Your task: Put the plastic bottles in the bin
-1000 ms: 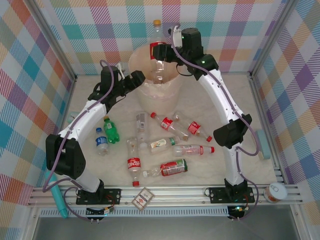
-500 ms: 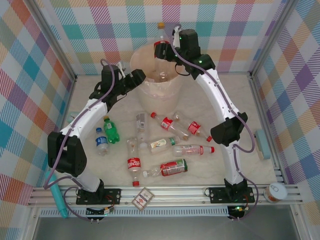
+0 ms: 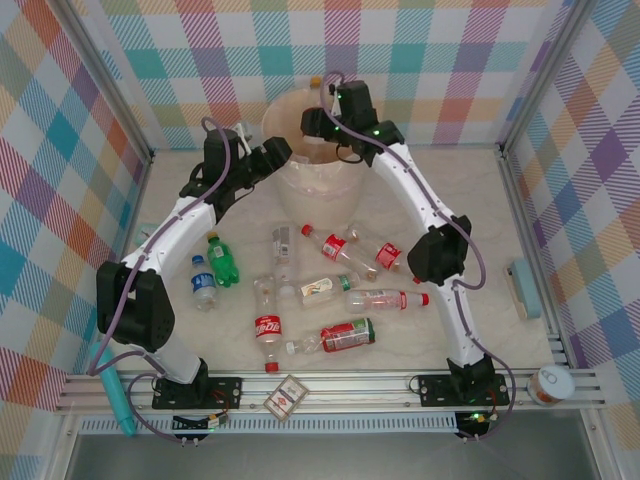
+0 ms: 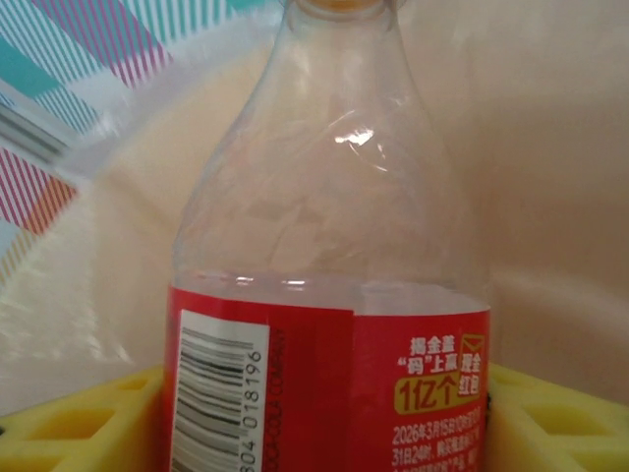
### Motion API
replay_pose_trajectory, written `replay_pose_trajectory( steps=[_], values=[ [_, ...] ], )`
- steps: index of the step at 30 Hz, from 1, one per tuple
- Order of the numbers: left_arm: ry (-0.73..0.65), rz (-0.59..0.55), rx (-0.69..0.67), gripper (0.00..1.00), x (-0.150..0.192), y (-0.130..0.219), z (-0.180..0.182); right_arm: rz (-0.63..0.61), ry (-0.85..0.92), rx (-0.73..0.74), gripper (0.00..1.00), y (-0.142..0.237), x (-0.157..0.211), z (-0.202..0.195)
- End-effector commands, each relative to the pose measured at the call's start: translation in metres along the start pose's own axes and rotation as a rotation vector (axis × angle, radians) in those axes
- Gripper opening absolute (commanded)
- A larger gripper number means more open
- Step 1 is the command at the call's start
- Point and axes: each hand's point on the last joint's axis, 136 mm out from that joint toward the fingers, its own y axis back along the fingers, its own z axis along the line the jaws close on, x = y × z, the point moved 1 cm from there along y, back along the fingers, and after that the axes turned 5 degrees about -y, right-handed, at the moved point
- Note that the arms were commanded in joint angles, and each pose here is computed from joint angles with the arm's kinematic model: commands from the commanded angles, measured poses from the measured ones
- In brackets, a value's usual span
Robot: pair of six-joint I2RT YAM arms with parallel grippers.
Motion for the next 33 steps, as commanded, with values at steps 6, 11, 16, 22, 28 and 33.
replay_pose_trajectory(
  steps=[6,11,16,22,28,33],
  values=[
    [-0.097,0.043,-0.094,0.8,-0.003,0.02,0.0,0.004,0.039,-0.044,0.92,0.028,-0.001,0.034],
    [-0.141,0.01,-0.165,0.86,-0.013,0.046,0.003,-0.063,0.112,-0.113,0.99,0.087,-0.033,0.066],
    [-0.204,-0.027,-0.232,1.0,-0.027,0.081,0.0,-0.093,0.16,-0.161,0.99,0.147,-0.047,0.087],
    [-0.295,0.003,-0.504,1.0,-0.026,0.156,0.031,-0.014,0.183,-0.036,0.99,0.194,-0.034,0.056],
    [-0.043,0.084,-0.759,1.0,0.03,0.227,0.115,0.083,0.127,-0.05,0.98,0.23,0.003,0.021],
    [0.185,0.145,-0.817,0.91,0.088,0.243,0.163,0.145,0.044,-0.042,0.96,0.251,0.032,-0.016]
  ],
)
